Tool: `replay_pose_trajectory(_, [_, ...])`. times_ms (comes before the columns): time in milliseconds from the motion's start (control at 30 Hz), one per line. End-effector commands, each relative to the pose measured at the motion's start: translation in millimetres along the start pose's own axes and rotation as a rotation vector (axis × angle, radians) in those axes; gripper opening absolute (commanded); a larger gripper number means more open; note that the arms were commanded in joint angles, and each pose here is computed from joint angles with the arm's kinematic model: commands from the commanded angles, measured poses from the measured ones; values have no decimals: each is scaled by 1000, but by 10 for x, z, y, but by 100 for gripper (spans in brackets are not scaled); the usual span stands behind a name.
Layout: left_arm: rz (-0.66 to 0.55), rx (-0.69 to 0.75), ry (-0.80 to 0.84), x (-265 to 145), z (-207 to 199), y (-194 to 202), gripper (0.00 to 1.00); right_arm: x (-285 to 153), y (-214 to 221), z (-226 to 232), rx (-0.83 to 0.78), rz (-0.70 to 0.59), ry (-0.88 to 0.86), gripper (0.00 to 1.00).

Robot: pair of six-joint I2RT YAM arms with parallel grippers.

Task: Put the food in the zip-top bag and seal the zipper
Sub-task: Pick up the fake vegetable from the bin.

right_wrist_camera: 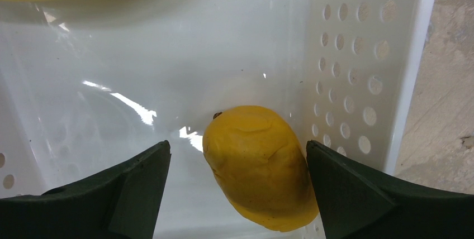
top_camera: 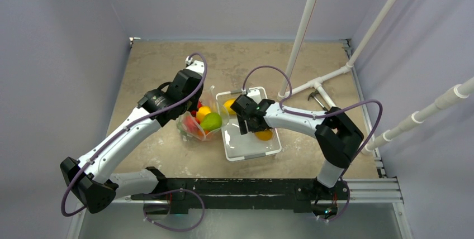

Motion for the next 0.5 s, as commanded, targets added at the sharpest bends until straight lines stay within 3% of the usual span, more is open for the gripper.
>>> replay_pose_trajectory(0, [-49, -7, 4, -7, 23, -87, 0, -57, -35, -15, 36, -9, -2, 89])
replay_pose_trajectory(367, [-58, -9, 7, -27, 41, -112, 0, -143, -79, -37, 70, -20, 1, 43])
replay_pose_trajectory(467, [-59, -18, 18, -41, 31, -110, 0, -254, -195, -9, 93, -55, -29, 35])
Point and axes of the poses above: each gripper's point midway between its finger pads, its own x axis out along the fingers, its own z axis along the line the jaws close on, y = z × x, the point moved 5 cm from there along -x, back along the fingers, and after that the axes turned 5 degrees about x, right-handed, at the moved point
